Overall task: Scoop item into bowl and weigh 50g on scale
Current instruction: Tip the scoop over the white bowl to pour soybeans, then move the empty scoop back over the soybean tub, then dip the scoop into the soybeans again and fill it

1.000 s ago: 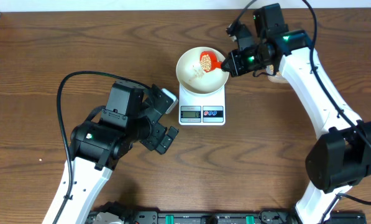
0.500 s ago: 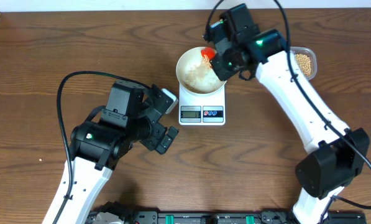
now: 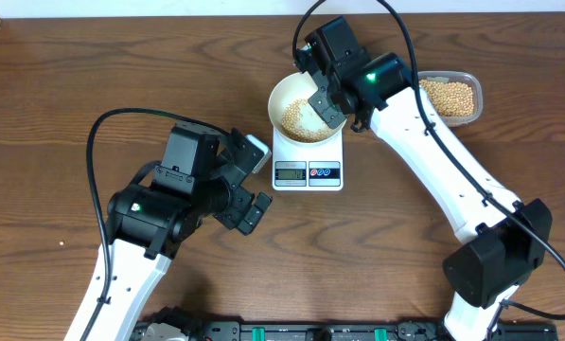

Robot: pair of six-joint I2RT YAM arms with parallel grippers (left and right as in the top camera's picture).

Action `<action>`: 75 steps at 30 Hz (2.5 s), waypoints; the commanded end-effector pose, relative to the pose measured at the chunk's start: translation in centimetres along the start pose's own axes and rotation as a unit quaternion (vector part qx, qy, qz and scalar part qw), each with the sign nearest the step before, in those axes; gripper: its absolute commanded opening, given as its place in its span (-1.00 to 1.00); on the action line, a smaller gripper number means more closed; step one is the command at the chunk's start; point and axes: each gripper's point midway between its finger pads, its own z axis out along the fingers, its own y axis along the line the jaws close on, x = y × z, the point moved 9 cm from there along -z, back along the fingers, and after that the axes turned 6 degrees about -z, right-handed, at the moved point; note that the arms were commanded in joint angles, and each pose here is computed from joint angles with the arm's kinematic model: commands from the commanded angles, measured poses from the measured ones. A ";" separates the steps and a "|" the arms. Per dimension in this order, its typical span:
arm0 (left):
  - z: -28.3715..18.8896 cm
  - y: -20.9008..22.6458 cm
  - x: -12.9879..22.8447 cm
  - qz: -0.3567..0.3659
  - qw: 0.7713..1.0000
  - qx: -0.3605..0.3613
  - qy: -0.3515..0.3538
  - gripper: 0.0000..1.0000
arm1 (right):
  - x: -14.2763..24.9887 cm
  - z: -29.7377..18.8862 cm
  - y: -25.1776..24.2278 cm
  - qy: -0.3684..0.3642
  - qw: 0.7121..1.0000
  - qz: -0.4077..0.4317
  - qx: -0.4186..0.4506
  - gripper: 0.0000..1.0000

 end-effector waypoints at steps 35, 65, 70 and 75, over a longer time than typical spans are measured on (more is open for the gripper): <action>0.3 0.0 0.2 -0.005 1.000 0.000 0.007 0.96 | 11.2 -3.1 -17.0 0.089 0.963 0.255 -0.007 -0.98; 0.3 0.0 0.2 -0.005 1.000 0.000 0.007 0.96 | 16.8 2.9 -18.3 0.152 0.933 0.322 0.052 -0.98; 0.3 0.0 0.2 -0.005 1.000 0.000 0.007 0.95 | 16.9 3.4 -18.6 0.151 0.932 0.325 0.054 -0.98; 0.3 0.0 0.2 -0.005 1.000 0.000 0.007 0.96 | 17.2 4.8 -18.5 0.162 0.928 0.332 0.046 -0.98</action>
